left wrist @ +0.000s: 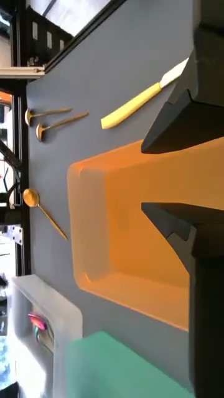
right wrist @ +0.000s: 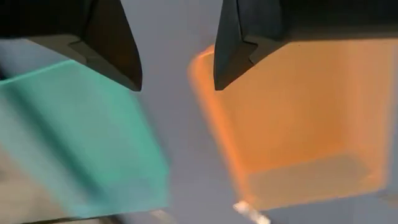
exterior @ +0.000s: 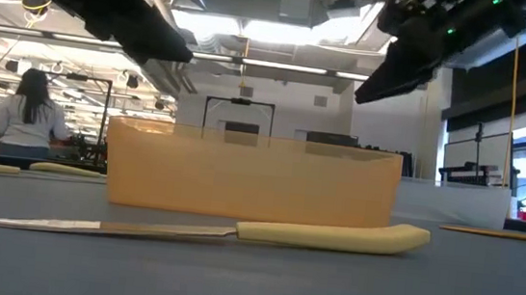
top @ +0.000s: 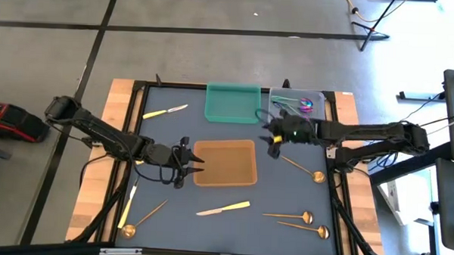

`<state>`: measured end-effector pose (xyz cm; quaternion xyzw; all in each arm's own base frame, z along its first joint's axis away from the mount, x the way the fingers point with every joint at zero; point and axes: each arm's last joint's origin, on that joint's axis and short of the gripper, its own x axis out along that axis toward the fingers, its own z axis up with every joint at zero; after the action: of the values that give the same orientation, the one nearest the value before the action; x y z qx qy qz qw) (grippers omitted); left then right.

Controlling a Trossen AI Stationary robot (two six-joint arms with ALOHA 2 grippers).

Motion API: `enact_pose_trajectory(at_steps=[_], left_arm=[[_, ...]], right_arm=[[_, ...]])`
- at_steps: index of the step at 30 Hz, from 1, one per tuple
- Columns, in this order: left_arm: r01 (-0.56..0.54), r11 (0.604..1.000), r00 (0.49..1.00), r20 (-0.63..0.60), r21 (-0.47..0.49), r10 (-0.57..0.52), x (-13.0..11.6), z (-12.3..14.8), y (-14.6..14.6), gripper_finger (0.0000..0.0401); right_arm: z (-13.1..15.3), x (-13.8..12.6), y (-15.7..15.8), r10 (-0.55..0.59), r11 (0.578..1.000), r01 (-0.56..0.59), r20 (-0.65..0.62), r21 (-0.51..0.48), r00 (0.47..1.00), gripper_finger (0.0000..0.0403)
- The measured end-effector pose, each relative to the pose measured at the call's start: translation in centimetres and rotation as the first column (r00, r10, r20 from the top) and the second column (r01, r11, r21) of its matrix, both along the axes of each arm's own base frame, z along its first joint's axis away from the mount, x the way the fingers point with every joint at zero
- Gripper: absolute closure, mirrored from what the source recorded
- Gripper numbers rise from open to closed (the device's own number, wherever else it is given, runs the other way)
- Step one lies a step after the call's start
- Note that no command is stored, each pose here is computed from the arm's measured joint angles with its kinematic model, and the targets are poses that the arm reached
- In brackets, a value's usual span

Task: Sort silverware by color (type)
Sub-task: Put the gold spoon into the green bin

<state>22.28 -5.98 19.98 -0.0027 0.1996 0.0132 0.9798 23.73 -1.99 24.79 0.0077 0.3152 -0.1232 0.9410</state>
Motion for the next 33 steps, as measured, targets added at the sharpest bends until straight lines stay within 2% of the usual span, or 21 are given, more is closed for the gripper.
enact_pose_trajectory(at_steps=[3,5,8,11,14,17,23,28,30,33], left_arm=[[0.011,1.000,1.000,0.003,-0.017,-0.010,-0.1,0.0,-0.5,0.0269],[0.022,1.000,1.000,0.005,-0.019,-0.022,-0.2,0.0,-0.8,0.0269],[0.033,0.999,0.999,0.004,-0.017,-0.032,-0.3,0.0,-1.0,0.0269],[0.036,0.999,0.999,0.004,-0.019,-0.036,-0.3,0.0,-1.1,0.0269],[0.023,1.000,1.000,0.006,-0.016,-0.023,-0.3,0.0,-1.0,0.0269],[0.005,1.000,1.000,0.009,-0.009,-0.005,-0.3,0.1,-1.0,0.0269],[-0.019,1.000,1.000,0.010,0.010,0.018,-0.3,0.0,-0.9,0.0269],[-0.031,0.999,0.999,0.009,0.012,0.031,-0.2,0.0,-0.6,0.0269],[-0.035,0.999,0.999,0.009,0.012,0.035,-0.2,0.0,-0.5,0.0269],[-0.039,0.999,0.999,0.009,0.011,0.039,-0.2,0.0,-0.4,0.0269]], right_arm=[[-0.4,-0.2,2.8,0.102,0.994,-0.100,-0.041,0.047,0.994,0.0217],[-1.0,-0.9,4.5,0.146,0.986,-0.136,-0.114,0.096,0.983,0.0217],[-2.0,-2.4,6.3,0.109,0.975,-0.055,-0.251,0.216,0.962,0.0217],[-3.0,-4.3,7.2,0.021,0.940,0.128,-0.430,0.317,0.903,0.0217],[-3.5,-6.0,7.6,-0.093,0.911,0.297,-0.560,0.285,0.823,0.0217],[-3.7,-7.0,7.5,-0.182,0.890,0.396,-0.622,0.224,0.761,0.0217],[-5.3,-7.5,6.6,-0.248,0.855,0.485,-0.677,0.183,0.693,0.0217],[-7.4,-7.9,5.0,-0.255,0.824,0.544,-0.757,0.156,0.602,0.0217],[-8.1,-7.6,4.4,-0.243,0.816,0.552,-0.766,0.170,0.595,0.0217],[-9.0,-6.9,3.9,-0.220,0.820,0.535,-0.750,0.204,0.624,0.0217]])
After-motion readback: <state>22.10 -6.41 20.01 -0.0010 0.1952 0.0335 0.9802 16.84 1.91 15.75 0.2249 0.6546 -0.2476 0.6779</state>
